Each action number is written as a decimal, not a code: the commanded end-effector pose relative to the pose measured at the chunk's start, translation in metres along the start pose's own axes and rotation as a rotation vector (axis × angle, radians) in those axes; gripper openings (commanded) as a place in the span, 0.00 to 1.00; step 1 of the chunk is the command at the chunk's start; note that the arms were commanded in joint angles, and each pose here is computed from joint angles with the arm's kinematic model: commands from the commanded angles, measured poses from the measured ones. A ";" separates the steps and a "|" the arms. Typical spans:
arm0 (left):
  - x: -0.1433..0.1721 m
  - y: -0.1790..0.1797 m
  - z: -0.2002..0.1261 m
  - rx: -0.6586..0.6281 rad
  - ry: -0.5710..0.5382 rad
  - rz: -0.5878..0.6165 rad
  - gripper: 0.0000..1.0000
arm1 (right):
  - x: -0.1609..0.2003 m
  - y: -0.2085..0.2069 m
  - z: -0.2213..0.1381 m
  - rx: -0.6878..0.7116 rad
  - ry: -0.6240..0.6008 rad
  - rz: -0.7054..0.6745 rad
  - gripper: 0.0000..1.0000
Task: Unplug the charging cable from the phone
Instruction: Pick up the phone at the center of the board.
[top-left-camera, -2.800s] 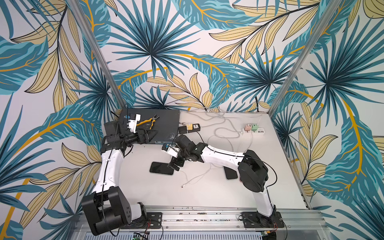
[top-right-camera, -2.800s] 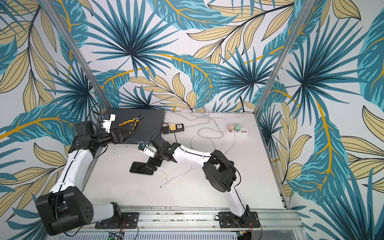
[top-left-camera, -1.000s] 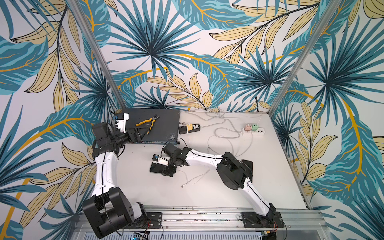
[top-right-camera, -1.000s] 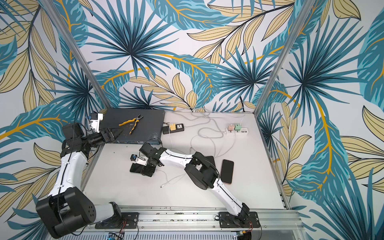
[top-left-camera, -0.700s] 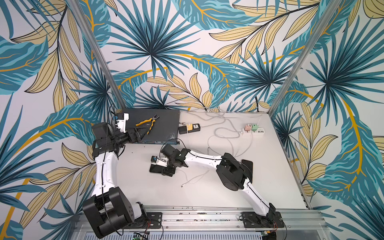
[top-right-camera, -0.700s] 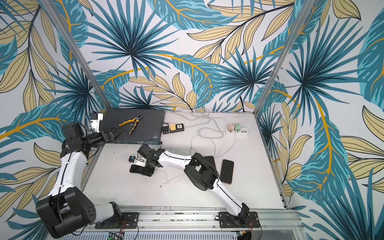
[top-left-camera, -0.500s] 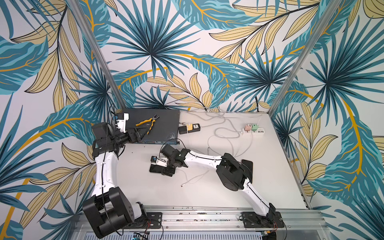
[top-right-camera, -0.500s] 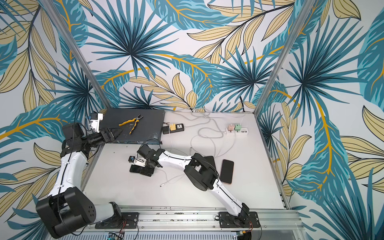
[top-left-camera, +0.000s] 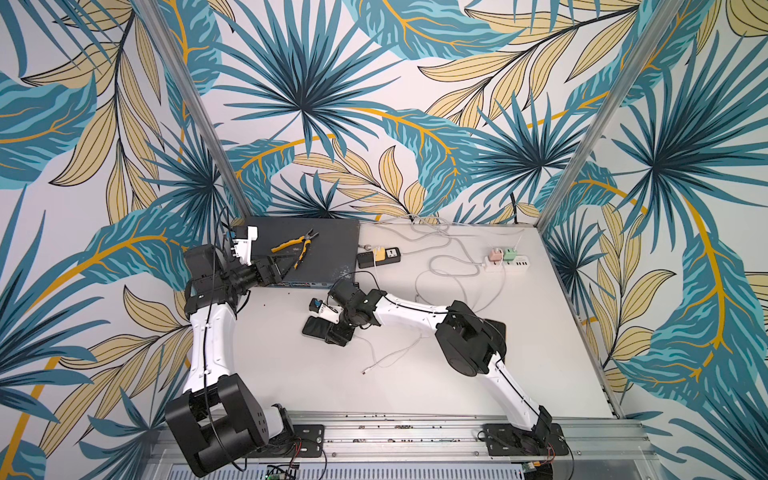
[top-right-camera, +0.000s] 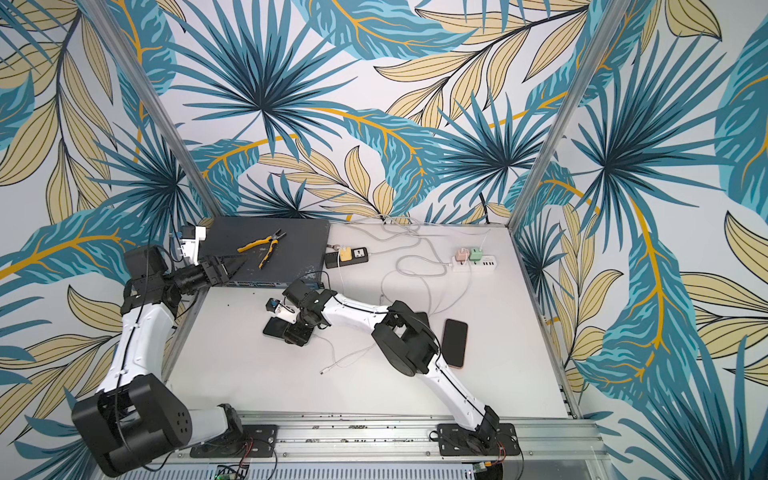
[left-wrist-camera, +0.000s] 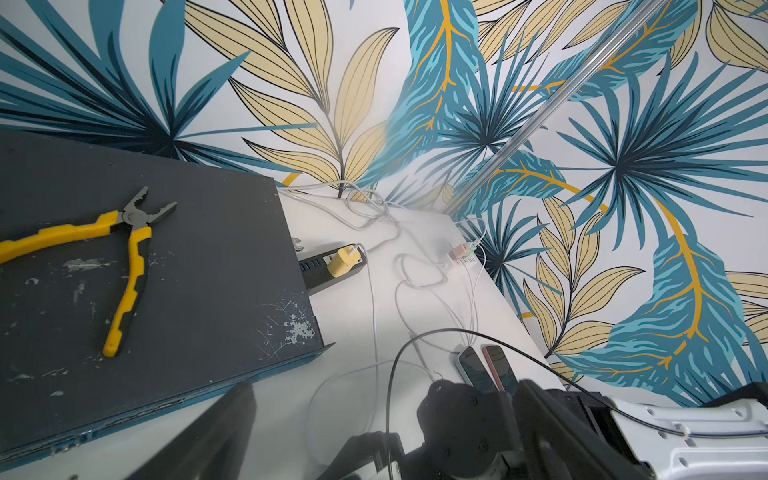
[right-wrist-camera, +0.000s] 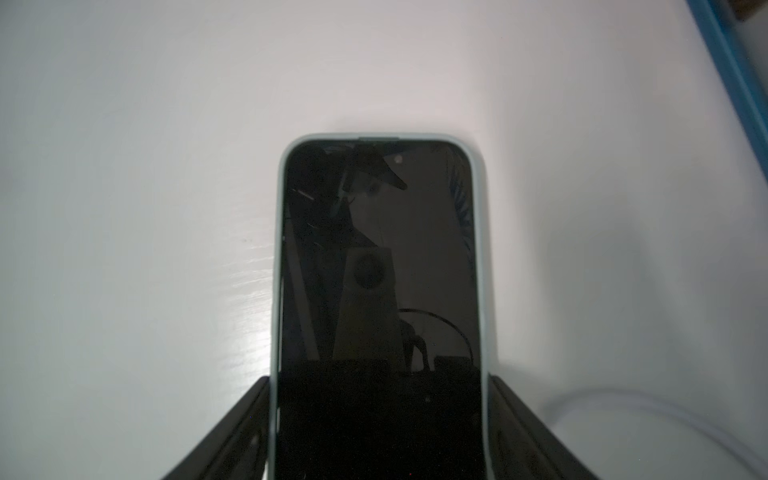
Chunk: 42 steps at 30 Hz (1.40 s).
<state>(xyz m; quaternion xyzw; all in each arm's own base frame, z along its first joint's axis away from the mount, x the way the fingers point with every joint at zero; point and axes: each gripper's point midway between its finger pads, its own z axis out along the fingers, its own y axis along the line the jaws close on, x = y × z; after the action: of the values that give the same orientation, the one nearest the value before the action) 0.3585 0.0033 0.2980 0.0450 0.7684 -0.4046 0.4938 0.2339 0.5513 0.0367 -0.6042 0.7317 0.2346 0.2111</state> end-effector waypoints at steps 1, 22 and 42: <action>-0.001 -0.002 -0.004 -0.001 -0.011 0.030 1.00 | -0.058 0.002 -0.050 -0.065 -0.185 0.093 0.46; 0.020 -0.019 0.020 0.075 0.063 0.065 1.00 | -0.095 -0.030 -0.179 -0.376 -0.726 0.551 0.44; 0.045 -0.063 0.038 0.324 0.144 0.017 1.00 | -0.103 -0.005 -0.236 -0.559 -0.987 0.490 0.44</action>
<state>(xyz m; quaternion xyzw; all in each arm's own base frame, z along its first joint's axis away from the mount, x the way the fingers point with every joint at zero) 0.3336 -0.0737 0.2908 0.1531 0.7350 -0.4983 0.4337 0.2677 0.4943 0.2428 -0.2457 0.6367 0.6795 0.2693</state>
